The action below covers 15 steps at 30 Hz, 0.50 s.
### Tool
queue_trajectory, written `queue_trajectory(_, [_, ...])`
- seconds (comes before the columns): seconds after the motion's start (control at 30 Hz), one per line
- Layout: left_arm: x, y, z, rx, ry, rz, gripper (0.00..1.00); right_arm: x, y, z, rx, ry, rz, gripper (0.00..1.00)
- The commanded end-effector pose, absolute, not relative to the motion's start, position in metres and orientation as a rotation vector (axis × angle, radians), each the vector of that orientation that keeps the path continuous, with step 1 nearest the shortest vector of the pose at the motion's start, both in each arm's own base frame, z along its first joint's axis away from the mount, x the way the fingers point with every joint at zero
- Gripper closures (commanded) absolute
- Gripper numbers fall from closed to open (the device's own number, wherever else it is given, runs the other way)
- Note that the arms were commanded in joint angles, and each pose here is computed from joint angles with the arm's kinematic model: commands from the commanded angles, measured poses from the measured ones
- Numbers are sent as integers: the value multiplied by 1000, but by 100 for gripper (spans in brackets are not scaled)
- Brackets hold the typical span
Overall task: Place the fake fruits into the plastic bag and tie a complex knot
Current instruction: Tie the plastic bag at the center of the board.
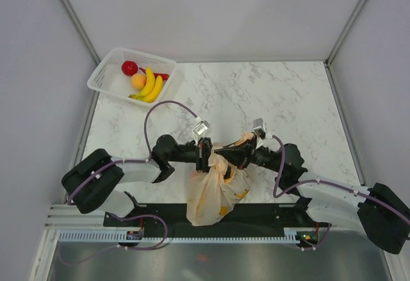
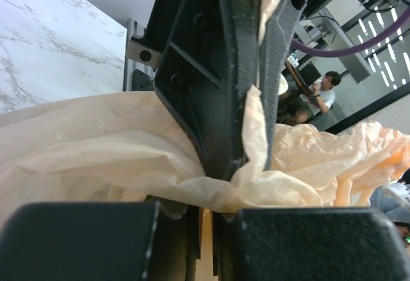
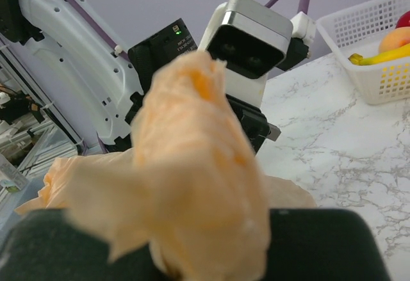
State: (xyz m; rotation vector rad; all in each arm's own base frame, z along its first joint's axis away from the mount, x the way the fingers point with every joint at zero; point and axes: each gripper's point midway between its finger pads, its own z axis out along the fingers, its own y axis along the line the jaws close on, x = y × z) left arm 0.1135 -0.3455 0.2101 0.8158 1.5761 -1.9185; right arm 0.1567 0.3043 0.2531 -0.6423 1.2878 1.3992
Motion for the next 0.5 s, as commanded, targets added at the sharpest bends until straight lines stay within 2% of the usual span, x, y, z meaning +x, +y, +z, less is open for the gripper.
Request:
queue_trajectory(0.0, [111,-347,248,763,1391,-2004,88,147,301,253,-697,1228,1384,100])
queue_trajectory(0.47, [89,-359,260,738,1392,-2161,87,140,292,251,-704,1191,1361,100])
